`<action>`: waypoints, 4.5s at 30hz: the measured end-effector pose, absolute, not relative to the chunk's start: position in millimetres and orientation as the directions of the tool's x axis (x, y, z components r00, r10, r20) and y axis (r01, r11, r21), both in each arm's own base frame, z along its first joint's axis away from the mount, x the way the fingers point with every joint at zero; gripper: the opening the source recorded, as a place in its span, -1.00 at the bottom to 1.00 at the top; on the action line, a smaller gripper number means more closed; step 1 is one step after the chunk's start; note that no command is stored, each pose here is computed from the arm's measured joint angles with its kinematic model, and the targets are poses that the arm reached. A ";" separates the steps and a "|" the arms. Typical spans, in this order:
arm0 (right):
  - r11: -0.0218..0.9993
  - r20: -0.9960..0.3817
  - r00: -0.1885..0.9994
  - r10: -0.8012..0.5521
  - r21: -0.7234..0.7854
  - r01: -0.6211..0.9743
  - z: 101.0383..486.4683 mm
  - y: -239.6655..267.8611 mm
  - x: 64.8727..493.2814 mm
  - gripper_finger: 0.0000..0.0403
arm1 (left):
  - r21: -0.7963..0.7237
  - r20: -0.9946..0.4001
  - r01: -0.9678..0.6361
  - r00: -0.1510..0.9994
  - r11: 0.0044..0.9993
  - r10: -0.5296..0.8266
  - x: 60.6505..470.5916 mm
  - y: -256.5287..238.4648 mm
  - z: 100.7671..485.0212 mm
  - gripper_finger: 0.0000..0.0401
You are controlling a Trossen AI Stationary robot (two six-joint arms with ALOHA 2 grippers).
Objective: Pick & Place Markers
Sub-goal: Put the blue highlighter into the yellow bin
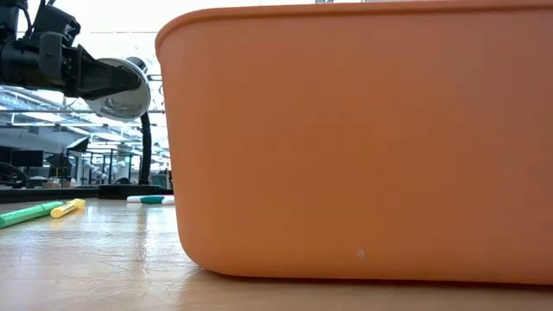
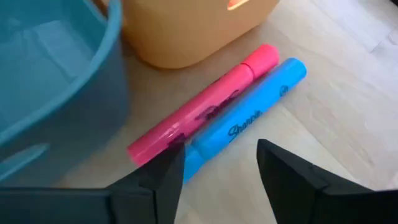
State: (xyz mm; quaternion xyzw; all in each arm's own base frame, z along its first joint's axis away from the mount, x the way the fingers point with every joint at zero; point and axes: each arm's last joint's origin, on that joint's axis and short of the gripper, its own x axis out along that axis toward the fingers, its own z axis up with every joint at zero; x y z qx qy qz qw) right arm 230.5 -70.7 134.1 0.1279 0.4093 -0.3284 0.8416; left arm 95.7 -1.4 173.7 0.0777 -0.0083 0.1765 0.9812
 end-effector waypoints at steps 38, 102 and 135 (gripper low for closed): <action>0.649 -0.846 0.276 -0.457 -0.104 0.753 97.6 -69.5 198.1 -0.75 | 0.150 0.044 -0.347 0.938 0.926 0.345 95.7 -1.4 173.7 0.07; 0.929 -0.670 0.664 -0.331 -0.108 0.355 188.4 -137.5 323.9 -0.75 | 0.150 0.043 -0.348 0.938 0.926 0.345 95.7 -1.4 173.7 0.07; 0.908 -0.750 0.556 -0.358 -0.141 0.394 191.6 -126.4 311.8 -0.48 | 0.150 0.044 -0.347 0.938 0.926 0.345 95.8 -1.4 173.7 0.07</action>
